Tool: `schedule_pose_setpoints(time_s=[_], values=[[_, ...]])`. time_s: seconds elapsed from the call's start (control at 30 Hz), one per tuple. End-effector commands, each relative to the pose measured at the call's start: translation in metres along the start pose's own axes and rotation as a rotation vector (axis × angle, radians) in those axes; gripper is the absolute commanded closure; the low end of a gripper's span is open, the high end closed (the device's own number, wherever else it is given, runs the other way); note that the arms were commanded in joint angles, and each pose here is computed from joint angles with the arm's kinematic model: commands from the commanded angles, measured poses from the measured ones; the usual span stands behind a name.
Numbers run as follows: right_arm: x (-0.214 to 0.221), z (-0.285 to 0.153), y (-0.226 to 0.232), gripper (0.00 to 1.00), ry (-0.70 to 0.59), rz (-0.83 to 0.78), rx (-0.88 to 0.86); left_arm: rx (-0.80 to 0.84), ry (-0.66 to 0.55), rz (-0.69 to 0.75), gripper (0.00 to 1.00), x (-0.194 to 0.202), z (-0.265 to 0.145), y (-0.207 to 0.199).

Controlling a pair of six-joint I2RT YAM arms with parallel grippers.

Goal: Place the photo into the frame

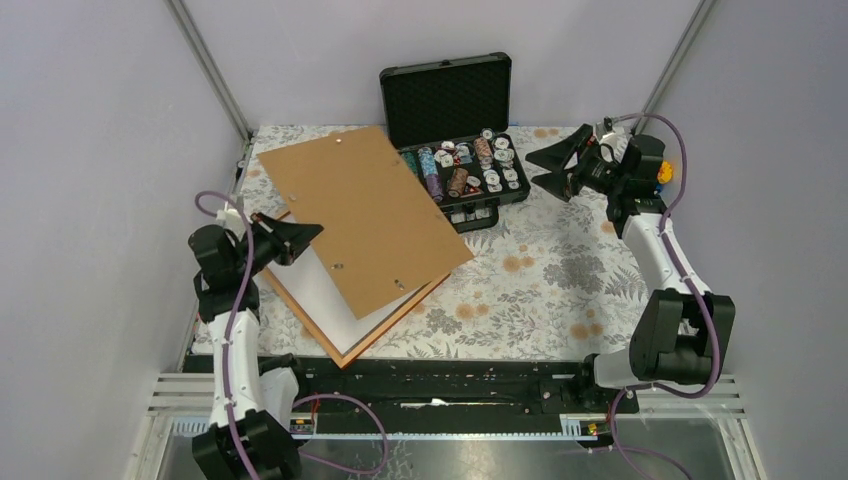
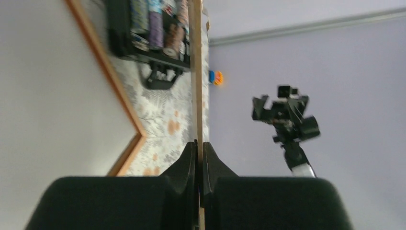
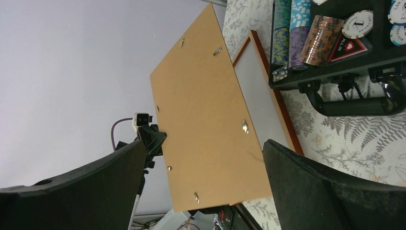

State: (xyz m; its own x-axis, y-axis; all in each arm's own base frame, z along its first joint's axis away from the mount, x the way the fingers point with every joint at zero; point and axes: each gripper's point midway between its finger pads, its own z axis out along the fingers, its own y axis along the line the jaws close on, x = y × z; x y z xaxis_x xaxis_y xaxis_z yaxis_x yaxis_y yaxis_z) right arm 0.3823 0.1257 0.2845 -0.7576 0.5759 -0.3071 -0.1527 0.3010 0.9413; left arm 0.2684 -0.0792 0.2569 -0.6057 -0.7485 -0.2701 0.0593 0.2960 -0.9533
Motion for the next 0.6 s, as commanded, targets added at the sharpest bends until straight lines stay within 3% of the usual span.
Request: schedule_pose_setpoints(time_s=[0.0, 0.23, 0.57], values=[[0.007, -0.005, 0.006, 0.0, -0.002, -0.092, 0.024, -0.087, -0.107, 0.057, 1.0, -0.01, -0.015, 0.022], [0.027, 0.007, 0.015, 0.0, 0.061, -0.118, -0.003, -0.255, -0.164, 0.073, 1.0, -0.025, -0.03, 0.057], [0.032, 0.011, 0.013, 0.0, 0.076, -0.13, 0.0, -0.3, -0.219, 0.008, 1.0, -0.033, -0.037, 0.089]])
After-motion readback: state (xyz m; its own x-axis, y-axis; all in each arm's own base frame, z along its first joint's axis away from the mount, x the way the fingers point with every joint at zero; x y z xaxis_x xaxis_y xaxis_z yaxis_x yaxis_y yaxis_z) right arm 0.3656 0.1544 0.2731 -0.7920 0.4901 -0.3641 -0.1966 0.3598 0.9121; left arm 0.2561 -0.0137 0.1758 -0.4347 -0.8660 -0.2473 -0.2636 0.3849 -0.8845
